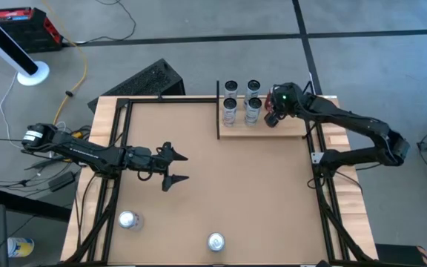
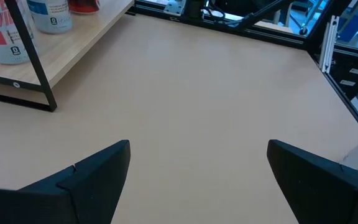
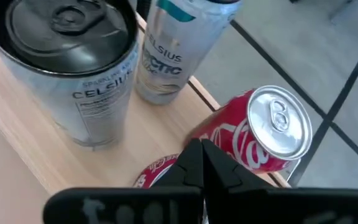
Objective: Place canned beverage on shelf
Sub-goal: Put the red soda can on the shelf align with the other red soda can, then put the bottom silver soda can on the shelf
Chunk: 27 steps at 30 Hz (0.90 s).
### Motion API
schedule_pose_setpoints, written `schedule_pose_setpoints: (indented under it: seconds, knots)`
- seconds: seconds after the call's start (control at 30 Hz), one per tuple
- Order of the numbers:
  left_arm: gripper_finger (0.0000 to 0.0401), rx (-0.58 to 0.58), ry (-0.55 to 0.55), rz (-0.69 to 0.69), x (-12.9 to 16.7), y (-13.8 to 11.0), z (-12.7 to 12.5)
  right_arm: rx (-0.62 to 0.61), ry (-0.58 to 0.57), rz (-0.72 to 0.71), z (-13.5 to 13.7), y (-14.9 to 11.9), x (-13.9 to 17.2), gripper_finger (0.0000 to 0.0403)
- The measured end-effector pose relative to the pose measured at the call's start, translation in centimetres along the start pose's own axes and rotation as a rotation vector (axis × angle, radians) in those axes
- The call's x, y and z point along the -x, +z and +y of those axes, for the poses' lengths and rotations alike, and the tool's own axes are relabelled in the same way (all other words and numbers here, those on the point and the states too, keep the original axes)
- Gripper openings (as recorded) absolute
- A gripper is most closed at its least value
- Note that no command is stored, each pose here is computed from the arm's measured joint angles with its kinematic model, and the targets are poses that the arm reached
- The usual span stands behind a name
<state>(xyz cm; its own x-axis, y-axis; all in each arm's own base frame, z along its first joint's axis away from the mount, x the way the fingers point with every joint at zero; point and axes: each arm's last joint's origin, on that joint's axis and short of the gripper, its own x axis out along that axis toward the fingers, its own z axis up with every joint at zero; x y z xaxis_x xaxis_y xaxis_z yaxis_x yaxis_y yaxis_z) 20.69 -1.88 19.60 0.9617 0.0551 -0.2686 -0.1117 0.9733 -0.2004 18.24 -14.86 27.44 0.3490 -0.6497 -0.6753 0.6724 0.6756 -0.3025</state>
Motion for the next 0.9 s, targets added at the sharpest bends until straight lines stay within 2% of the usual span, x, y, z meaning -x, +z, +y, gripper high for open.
schedule_pose_setpoints:
  seconds: [0.5,0.77,0.9]
  knots:
    - [0.0364,0.000,0.000,0.000,0.0,0.0,0.0,-0.025,-0.084,0.074,-1.0,-1.2,1.4,0.0017]
    - [0.0364,0.002,0.000,0.000,0.0,0.0,0.0,-0.061,-0.082,-0.031,-1.8,-1.6,4.7,0.0017]
    - [0.0364,0.002,0.000,0.003,0.0,0.0,0.0,-0.095,-0.036,0.047,-2.1,-3.3,6.4,0.0017]
